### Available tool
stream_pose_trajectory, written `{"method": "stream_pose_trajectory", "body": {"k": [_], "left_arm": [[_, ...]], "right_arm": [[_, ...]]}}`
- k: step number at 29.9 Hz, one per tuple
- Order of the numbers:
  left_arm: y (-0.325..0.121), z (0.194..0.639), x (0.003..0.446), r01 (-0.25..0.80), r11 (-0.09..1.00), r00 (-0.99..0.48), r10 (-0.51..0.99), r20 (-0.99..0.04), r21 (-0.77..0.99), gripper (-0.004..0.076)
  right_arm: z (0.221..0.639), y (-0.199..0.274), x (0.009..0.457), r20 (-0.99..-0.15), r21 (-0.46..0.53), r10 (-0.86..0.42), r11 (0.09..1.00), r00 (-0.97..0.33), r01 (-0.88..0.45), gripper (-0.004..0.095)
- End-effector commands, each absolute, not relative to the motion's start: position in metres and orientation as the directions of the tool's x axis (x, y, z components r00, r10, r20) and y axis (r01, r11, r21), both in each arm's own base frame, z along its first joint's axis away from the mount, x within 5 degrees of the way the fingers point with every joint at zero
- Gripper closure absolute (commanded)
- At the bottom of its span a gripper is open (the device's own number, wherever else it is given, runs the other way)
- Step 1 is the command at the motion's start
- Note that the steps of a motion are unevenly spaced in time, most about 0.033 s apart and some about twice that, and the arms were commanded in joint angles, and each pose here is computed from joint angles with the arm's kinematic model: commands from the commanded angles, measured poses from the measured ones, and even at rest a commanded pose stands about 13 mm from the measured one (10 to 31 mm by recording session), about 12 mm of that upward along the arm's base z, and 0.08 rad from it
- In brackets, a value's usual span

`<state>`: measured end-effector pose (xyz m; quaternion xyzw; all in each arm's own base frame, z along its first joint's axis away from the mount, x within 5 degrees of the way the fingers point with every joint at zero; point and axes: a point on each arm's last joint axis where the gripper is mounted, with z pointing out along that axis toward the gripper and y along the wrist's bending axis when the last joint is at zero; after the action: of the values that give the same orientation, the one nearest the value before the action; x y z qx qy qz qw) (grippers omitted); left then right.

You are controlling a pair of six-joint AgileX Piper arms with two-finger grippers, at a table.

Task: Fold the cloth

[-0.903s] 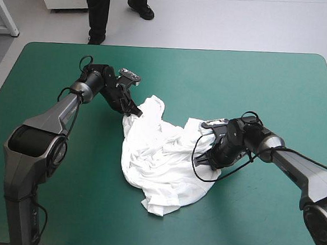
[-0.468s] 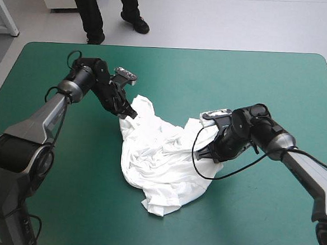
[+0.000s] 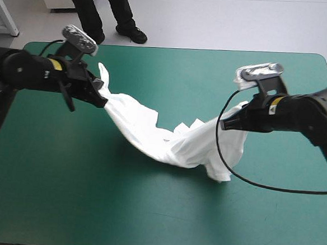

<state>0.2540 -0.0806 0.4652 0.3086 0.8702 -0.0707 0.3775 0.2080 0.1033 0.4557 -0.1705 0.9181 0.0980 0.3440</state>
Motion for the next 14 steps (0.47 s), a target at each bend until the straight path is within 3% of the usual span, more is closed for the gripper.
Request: {"method": "stream_pose_trajectory", "body": {"k": [1, 5, 9, 14], "left_arm": [[-0.067, 0.530, 0.189, 0.538, 0.821, -0.279, 0.387, -0.879, 0.191, 0.0734], [-0.051, 0.581, 0.127, 0.456, 0.848, -0.010, 0.308, -0.951, 0.270, 0.0734], [-0.035, 0.619, 0.070, 0.371, 0.877, 0.229, 0.231, -0.946, 0.304, 0.0734], [-0.024, 0.644, 0.023, 0.326, 0.889, 0.377, 0.190, -0.906, 0.322, 0.0734]], "right_arm": [[0.517, 0.081, 0.172, -0.829, 0.067, -0.148, 0.931, -0.539, -0.358, 0.0921], [0.569, 0.065, 0.139, -0.929, 0.085, -0.062, 0.924, -0.365, -0.372, 0.0921], [0.605, 0.051, 0.111, -0.975, 0.095, 0.007, 0.915, -0.221, -0.391, 0.0921], [0.632, 0.039, 0.080, -0.992, 0.112, 0.077, 0.897, -0.097, -0.427, 0.0921]]}}
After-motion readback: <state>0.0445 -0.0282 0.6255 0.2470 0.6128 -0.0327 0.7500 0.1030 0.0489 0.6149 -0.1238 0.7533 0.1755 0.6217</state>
